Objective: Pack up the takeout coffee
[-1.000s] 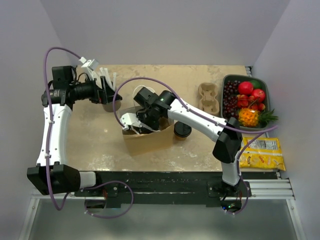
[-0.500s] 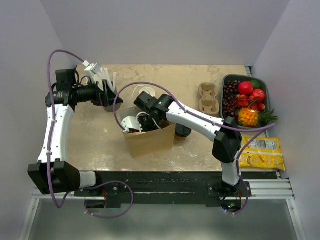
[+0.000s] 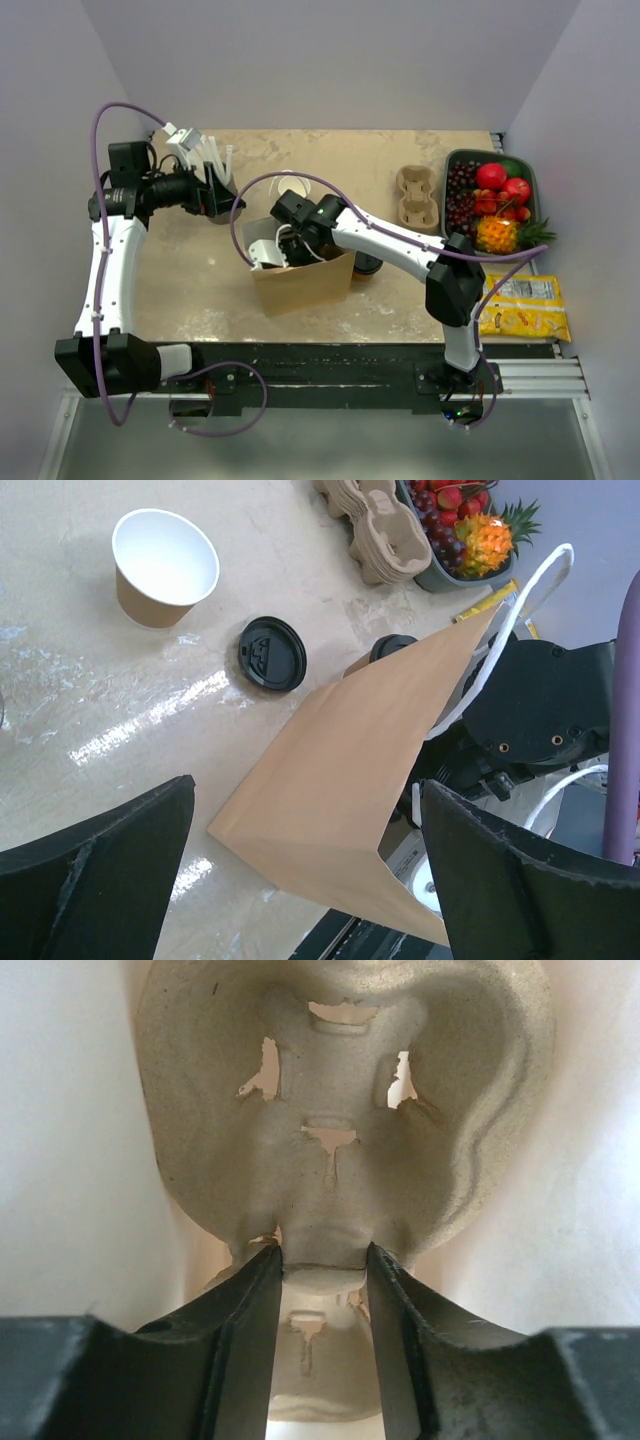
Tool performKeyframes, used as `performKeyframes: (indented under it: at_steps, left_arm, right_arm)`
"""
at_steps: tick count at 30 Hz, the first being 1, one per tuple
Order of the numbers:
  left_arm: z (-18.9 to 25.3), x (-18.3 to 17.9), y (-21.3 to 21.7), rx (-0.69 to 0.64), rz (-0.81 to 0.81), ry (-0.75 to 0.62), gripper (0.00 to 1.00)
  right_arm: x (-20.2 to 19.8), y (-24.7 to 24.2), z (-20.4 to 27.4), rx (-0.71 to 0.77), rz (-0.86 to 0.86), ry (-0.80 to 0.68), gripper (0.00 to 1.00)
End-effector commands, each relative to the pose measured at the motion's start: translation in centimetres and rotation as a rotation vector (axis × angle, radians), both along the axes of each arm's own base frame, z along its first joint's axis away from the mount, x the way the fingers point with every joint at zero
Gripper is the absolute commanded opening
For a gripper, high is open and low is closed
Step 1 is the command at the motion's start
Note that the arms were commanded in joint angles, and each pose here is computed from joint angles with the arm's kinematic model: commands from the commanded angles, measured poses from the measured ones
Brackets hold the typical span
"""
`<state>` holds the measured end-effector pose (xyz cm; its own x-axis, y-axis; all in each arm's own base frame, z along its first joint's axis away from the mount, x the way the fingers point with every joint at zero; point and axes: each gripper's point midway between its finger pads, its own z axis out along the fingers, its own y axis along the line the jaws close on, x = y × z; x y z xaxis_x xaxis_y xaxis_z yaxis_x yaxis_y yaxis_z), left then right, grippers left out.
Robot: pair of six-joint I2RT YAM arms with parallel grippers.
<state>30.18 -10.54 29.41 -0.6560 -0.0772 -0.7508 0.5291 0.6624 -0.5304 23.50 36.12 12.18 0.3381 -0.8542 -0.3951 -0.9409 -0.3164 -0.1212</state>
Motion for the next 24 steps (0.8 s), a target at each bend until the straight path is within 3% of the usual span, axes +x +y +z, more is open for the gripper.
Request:
performKeyframes:
  at_steps: [1,11,14,18,24]
  left_arm:
    - [0.7,-0.1,-0.1,0.005,-0.006,-0.06,0.98]
    - [1.1,-0.3,0.1,0.018,0.018,-0.065,0.98]
    - [1.1,-0.3,0.1,0.019,0.022,-0.07,0.98]
    - [1.0,-0.4,0.0,0.016,0.016,-0.072,0.99]
    - [0.9,-0.6,-0.1,0.016,0.005,-0.076,0.99]
  right_arm:
    - [-0.9,0.2,1.7,0.062,0.026,-0.002,0.43]
    - [-0.7,-0.3,-1.0,0.02,0.021,-0.007,0.44]
    - [-0.8,0.0,-0.3,0.039,0.011,-0.007,0.49]
    - [-0.4,0.6,2.0,0.106,-0.002,-0.043,0.69]
    - [-0.6,1.0,3.3,0.132,-0.017,-0.034,0.74]
